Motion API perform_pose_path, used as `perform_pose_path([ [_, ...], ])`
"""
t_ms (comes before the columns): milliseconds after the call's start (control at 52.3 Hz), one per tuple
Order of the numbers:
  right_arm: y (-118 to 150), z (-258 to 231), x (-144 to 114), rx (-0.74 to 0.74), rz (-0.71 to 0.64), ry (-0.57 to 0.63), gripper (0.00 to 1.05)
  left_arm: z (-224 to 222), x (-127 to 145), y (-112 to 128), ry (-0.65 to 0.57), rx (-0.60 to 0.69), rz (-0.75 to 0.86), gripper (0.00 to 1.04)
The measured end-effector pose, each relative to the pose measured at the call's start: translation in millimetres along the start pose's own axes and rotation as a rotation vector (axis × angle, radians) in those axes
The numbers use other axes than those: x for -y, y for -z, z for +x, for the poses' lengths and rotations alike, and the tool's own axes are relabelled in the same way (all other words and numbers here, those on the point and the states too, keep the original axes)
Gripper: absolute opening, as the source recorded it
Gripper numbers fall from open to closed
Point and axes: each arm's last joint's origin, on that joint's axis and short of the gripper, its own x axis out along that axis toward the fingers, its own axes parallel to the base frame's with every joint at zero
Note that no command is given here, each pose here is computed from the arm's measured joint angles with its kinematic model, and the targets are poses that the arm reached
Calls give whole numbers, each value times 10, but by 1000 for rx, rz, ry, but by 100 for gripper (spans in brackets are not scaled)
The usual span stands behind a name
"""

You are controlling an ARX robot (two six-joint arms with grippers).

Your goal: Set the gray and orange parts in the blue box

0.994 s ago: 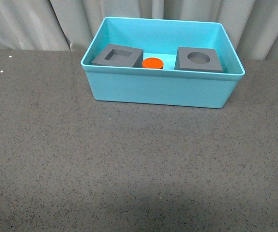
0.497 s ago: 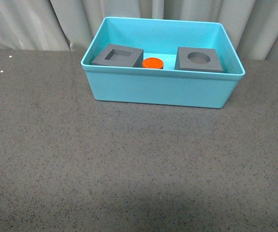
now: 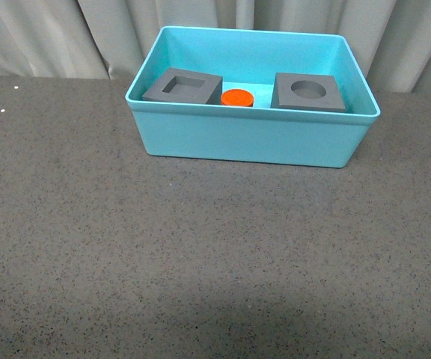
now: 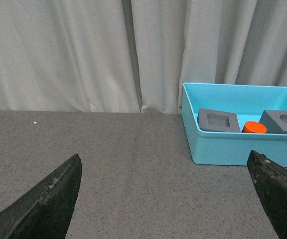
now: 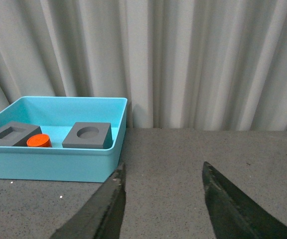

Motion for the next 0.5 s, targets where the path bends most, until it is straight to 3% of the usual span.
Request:
perform_pose_path([
  [306, 0, 0, 0, 0, 1, 0, 97, 0, 0, 0, 0, 0, 0, 98],
  [497, 0, 0, 0, 0, 0, 0, 95, 0, 0, 0, 0, 0, 0, 98],
])
